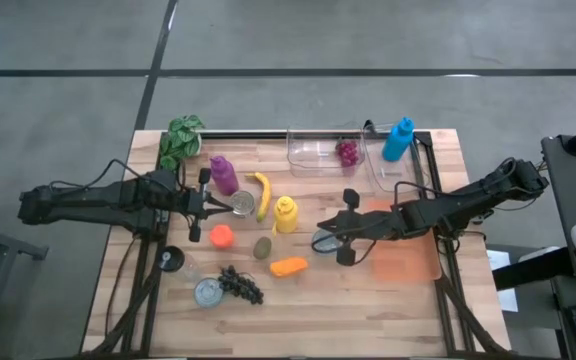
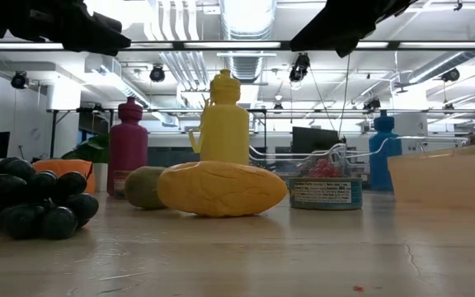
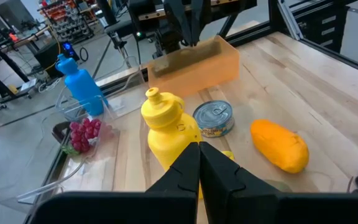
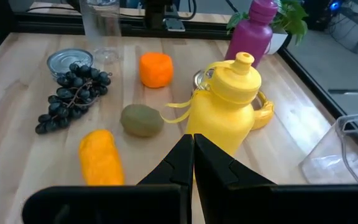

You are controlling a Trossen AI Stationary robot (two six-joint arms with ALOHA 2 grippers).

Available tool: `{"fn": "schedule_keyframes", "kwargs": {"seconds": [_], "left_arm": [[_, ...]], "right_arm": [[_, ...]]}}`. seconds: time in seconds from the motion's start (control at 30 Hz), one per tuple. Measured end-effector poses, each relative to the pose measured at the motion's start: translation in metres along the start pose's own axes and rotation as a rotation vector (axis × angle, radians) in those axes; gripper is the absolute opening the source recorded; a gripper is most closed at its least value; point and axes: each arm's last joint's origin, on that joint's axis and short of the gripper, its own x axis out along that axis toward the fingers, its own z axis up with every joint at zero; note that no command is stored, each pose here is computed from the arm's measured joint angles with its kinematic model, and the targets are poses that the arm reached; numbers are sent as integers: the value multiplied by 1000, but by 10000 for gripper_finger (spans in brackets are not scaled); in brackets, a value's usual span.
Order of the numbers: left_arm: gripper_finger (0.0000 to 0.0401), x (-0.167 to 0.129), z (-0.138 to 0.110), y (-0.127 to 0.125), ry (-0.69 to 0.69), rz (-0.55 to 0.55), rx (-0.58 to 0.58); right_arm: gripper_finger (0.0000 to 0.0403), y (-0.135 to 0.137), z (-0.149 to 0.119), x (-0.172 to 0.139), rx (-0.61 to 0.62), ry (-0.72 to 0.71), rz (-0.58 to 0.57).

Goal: Pick & Place Food Item
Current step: Put the yellow and blue tuna can into the orange bin

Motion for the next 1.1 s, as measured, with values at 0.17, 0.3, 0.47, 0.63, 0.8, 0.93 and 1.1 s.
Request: {"fn": "schedule_keyframes", "kwargs": {"seconds": [0.17,0.3,0.47,0.63,0.8,0.93,1.1], "left_arm": [[10,0,0,0,0,0,0],[10,0,0,0,0,0,0],[10,0,0,0,-1,1,0],[10,0,0,0,1,-1,-1],[10,0,-1,0,7,-3,-4],[10,0,-1,0,8,-4,-4],[10,0,-1,0,8,-4,-4]], "right_arm": [[8,0,-6,0,51,69,32],[8,-1,-15,-1,111,155,10],[8,-1,-24,2,165,223,-9],[8,3,-36,13,174,307,3],[8,8,-48,25,157,383,20],[8,10,-56,32,162,425,16],[8,12,-62,37,177,459,7]]}}
